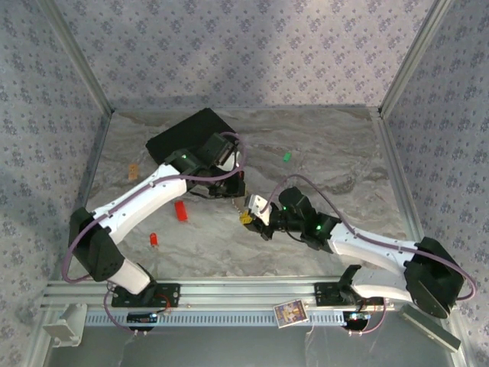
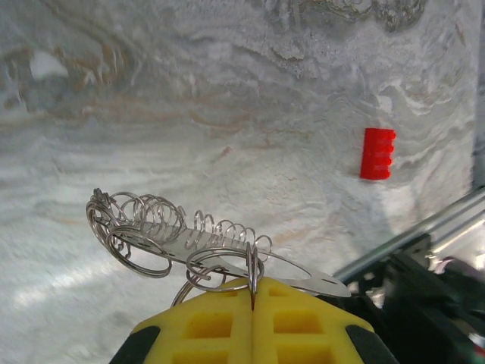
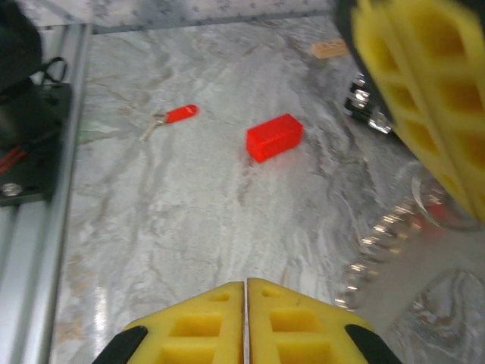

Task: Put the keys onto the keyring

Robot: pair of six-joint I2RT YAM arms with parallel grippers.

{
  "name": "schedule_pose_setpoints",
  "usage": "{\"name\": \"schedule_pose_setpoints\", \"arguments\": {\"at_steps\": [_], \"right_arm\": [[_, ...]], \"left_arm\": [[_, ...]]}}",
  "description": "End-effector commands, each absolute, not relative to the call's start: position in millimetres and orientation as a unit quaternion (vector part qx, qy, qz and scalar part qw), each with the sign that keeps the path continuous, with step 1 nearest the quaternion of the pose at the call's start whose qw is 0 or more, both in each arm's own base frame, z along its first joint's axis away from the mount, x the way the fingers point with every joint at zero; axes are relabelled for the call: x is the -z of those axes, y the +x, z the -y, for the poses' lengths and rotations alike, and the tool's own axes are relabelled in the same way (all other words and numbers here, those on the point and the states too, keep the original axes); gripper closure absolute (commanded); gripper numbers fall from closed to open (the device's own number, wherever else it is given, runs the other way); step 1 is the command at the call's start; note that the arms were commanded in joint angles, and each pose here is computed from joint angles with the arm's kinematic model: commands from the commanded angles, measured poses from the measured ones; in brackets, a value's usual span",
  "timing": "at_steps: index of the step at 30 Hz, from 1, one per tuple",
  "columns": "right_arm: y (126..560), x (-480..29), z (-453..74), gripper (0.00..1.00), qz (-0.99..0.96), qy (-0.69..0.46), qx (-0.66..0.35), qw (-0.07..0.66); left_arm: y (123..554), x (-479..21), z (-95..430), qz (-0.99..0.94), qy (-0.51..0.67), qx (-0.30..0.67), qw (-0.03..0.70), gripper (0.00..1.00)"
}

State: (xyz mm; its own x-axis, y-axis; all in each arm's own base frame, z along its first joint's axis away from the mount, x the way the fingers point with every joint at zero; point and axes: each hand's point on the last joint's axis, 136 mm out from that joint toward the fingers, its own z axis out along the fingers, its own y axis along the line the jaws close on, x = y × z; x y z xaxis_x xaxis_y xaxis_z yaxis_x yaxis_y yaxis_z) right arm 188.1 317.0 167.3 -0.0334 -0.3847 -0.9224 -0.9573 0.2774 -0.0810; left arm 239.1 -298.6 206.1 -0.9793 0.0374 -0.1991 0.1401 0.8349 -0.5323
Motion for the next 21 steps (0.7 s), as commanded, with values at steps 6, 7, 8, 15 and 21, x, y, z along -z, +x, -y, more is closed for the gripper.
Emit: {"name": "schedule_pose_setpoints", "arguments": {"at_steps": [6,7,8,15,21], "right_arm": [[213,-188,-304,0.82,-0.631,-0.456,-0.261,0.571],[214,-190,-302,0.8,-0.628,-0.452,-0.259,0.578],[213,-193,-300,0.79,-0.623,-0.449,-0.258,0.586],[207,-206,-287,0.79,-0.597,-0.442,-0.25,0.621],[207,-210,-290,0.79,-0.591,-0.45,-0.244,0.624]], "left_arm": [[224,-238,309,-0.929,-0.131,0.345,-0.038,1.0],[223,-238,309,-0.926,-0.142,0.346,-0.045,1.0],[222,-240,309,-0.924,-0.149,0.349,-0.05,1.0],[218,-241,309,-0.91,-0.191,0.36,-0.084,1.0],[220,-237,305,-0.907,-0.206,0.359,-0.082,1.0]]}}
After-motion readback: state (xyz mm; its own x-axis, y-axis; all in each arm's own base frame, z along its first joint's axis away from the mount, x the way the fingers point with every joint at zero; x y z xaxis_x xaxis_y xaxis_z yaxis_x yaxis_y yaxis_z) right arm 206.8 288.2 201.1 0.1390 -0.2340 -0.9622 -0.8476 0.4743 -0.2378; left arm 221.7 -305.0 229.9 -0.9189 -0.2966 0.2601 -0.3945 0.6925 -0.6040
